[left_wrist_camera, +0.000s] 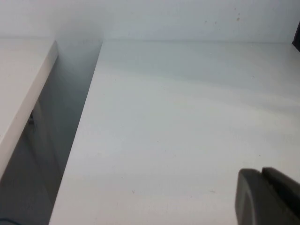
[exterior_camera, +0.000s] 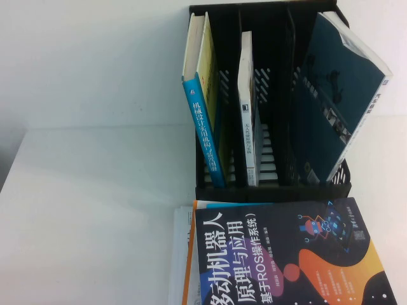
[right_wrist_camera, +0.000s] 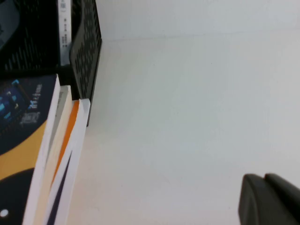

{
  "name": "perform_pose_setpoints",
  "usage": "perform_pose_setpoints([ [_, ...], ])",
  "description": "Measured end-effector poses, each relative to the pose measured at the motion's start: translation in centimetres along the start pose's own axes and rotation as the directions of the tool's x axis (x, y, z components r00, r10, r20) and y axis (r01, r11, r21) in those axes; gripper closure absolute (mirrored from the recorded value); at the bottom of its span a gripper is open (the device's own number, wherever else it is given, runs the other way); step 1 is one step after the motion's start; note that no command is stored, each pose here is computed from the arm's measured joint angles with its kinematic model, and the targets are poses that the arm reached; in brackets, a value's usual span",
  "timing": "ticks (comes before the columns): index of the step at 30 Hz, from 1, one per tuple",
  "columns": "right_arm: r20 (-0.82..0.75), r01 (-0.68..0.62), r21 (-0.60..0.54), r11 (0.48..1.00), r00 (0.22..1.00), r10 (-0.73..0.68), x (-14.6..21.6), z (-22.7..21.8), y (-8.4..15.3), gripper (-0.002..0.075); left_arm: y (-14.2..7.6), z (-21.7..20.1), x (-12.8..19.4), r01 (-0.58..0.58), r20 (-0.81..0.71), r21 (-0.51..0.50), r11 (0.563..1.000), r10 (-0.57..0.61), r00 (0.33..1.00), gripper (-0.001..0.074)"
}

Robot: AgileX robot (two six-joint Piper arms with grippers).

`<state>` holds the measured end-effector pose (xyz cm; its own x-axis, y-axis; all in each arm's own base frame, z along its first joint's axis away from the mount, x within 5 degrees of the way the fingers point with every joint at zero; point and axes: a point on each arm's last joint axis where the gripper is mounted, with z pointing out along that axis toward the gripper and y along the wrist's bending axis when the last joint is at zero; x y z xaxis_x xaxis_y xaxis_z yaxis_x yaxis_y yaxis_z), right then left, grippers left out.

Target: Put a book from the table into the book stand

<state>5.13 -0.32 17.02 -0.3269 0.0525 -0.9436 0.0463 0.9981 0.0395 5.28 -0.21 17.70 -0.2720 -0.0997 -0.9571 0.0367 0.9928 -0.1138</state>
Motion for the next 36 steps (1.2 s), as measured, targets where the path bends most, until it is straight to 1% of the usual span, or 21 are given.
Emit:
perform_pose_setpoints([
  [6, 0.000, 0.001, 0.000, 1.000, 1.000, -0.001, 0.0, 0.0, 0.0, 0.0729, 0.0, 0.0, 0.0, -0.006, 0.001, -0.002, 1.000, 0.006, 1.000, 0.0738],
  [11, 0.013, 0.052, 0.021, 0.998, 0.999, -0.052, -0.1, 0.0, -0.2, 0.0729, 0.0, 0.1, -0.2, -0.013, 0.033, 0.004, 1.000, 0.013, 0.999, 0.0738],
  [13, 0.045, 0.069, 0.023, 0.997, 0.996, -0.070, -0.3, 0.1, -0.2, 0.0729, -0.1, 0.1, -0.5, -0.023, 0.074, 0.011, 1.000, 0.022, 0.997, 0.0738],
  [14, 0.067, 0.072, 0.020, 0.997, 0.995, -0.073, -0.4, 0.1, -0.1, 0.0729, -0.2, 0.0, -0.9, -0.037, 0.118, 0.017, 0.999, 0.035, 0.992, 0.0738],
  [16, 0.159, 0.077, 0.008, 0.997, 0.984, -0.077, -1.3, 0.0, 0.0, 0.0729, -0.4, -0.2, -1.9, -0.082, 0.233, 0.031, 0.996, 0.072, 0.970, 0.0738],
  [17, 0.206, 0.080, 0.002, 0.997, 0.975, -0.079, -1.7, -0.1, 0.1, 0.0729, -0.6, -0.4, -2.6, -0.124, 0.309, 0.036, 0.992, 0.107, 0.945, 0.0738],
  [19, 0.335, 0.086, -0.017, 0.996, 0.939, -0.076, -2.8, -0.4, 0.4, 0.0729, -1.3, -1.1, -4.1, -0.222, 0.484, 0.041, 0.974, 0.175, 0.857, 0.0738],
  [21, 0.469, 0.095, -0.038, 0.995, 0.881, -0.067, -4.0, -1.0, 0.7, 0.0729, -2.1, -2.1, -5.4, -0.319, 0.648, 0.032, 0.947, 0.224, 0.728, 0.0738],
  [23, 0.576, 0.105, -0.054, 0.993, 0.816, -0.055, -5.0, -1.6, 0.9, 0.0729, -2.8, -3.2, -6.2, -0.390, 0.768, 0.022, 0.921, 0.234, 0.596, 0.0738],
  [25, 0.671, 0.116, -0.068, 0.991, 0.741, -0.041, -5.8, -2.3, 1.2, 0.0729, -3.6, -4.5, -6.9, -0.448, 0.867, 0.010, 0.894, 0.215, 0.450, 0.0738],
  [28, 0.757, 0.135, -0.079, 0.988, 0.652, -0.029, -6.6, -3.1, 1.4, 0.0729, -4.4, -6.2, -7.2, -0.513, 0.950, 0.000, 0.859, 0.160, 0.268, 0.0738],
  [30, 0.791, 0.143, -0.083, 0.986, 0.611, -0.022, -6.9, -3.5, 1.5, 0.0729, -4.9, -7.2, -7.3, -0.549, 0.980, -0.007, 0.836, 0.116, 0.164, 0.0738],
  [31, 0.803, 0.145, -0.085, 0.986, 0.595, -0.019, -7.0, -3.6, 1.5, 0.0729, -5.0, -7.6, -7.3, -0.562, 0.987, -0.009, 0.827, 0.097, 0.127, 0.0738],
  [33, 0.818, 0.148, -0.087, 0.985, 0.575, -0.014, -7.1, -3.8, 1.6, 0.0729, -5.1, -8.0, -7.2, -0.570, 0.993, 0.012, 0.822, 0.057, 0.103, 0.0738],
  [35, 0.824, 0.152, -0.087, 0.985, 0.567, -0.015, -7.2, -3.9, 1.6, 0.0729, -5.1, -8.0, -7.3, -0.559, 0.993, 0.038, 0.829, 0.031, 0.113, 0.0738],
  [36, 0.825, 0.151, -0.090, 0.984, 0.565, -0.012, -7.2, -3.9, 1.6, 0.0729, -4.9, -7.8, -7.4, -0.542, 0.990, 0.053, 0.839, 0.027, 0.139, 0.0738],
])
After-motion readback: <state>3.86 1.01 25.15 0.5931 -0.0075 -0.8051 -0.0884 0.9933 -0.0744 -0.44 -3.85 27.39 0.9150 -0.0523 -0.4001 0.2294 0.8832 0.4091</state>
